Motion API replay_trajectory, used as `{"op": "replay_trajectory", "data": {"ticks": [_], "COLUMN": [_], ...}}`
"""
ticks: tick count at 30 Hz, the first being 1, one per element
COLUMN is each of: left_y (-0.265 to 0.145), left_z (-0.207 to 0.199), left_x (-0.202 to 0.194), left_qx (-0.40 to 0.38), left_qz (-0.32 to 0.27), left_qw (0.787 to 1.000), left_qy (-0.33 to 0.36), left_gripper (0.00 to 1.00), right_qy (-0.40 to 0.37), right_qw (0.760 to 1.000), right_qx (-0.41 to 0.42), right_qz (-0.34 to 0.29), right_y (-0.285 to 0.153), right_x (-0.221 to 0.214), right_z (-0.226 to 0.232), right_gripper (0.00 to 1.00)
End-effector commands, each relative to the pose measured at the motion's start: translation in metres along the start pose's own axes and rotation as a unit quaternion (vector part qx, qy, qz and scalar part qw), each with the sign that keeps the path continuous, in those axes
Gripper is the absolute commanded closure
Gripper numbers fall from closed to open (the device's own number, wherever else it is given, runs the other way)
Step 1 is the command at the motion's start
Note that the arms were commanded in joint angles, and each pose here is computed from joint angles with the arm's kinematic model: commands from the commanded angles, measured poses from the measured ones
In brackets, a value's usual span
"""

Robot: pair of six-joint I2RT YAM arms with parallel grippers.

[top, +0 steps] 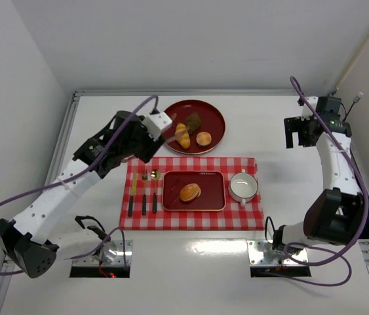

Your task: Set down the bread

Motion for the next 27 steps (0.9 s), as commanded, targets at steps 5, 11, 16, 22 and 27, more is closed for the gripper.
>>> {"op": "replay_trajectory", "data": {"ticks": [5,11,16,22,27], "left_y": [0.011,0.056,0.084,0.112,0.133], "left_z": [0.15,0.235,0.273,0.291,0.286], "left_x": [0.004,-0.053,-0.084,-0.122,-0.149], "left_qx": [0.24,0.289,0.302,0.293,0.278], "left_qz": [-0.063,-0.001,0.031,0.082,0.118], "left_qw": [0.958,0.931,0.92,0.916,0.914], "left_qy": [-0.147,-0.224,-0.249,-0.262,-0.271], "left_gripper": [0.5,0.5,0.5,0.5,0.5], "right_qy": [-0.007,-0.007,-0.011,-0.011,-0.005], "right_qw": [1.0,1.0,1.0,1.0,1.0], "right_qx": [-0.011,-0.006,-0.003,-0.004,0.006], "right_qz": [-0.025,-0.026,-0.021,-0.021,-0.003], "right_y": [0.002,0.006,0.011,0.018,0.031], "right_x": [0.022,0.023,0.02,0.021,0.011], "right_z": [-0.011,-0.01,-0.008,-0.009,-0.004], "right_gripper": [0.0,0.0,0.0,0.0,0.0]}}
Point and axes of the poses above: each gripper's point midway between its finger pads, its own y axis out along the fingers, its own z axis along the line the jaws close on, x = y × z, the point moved 1 cm from there along -y, back along the fingers, and after that the axes turned 10 degrees about -y, right-handed, at the moved point
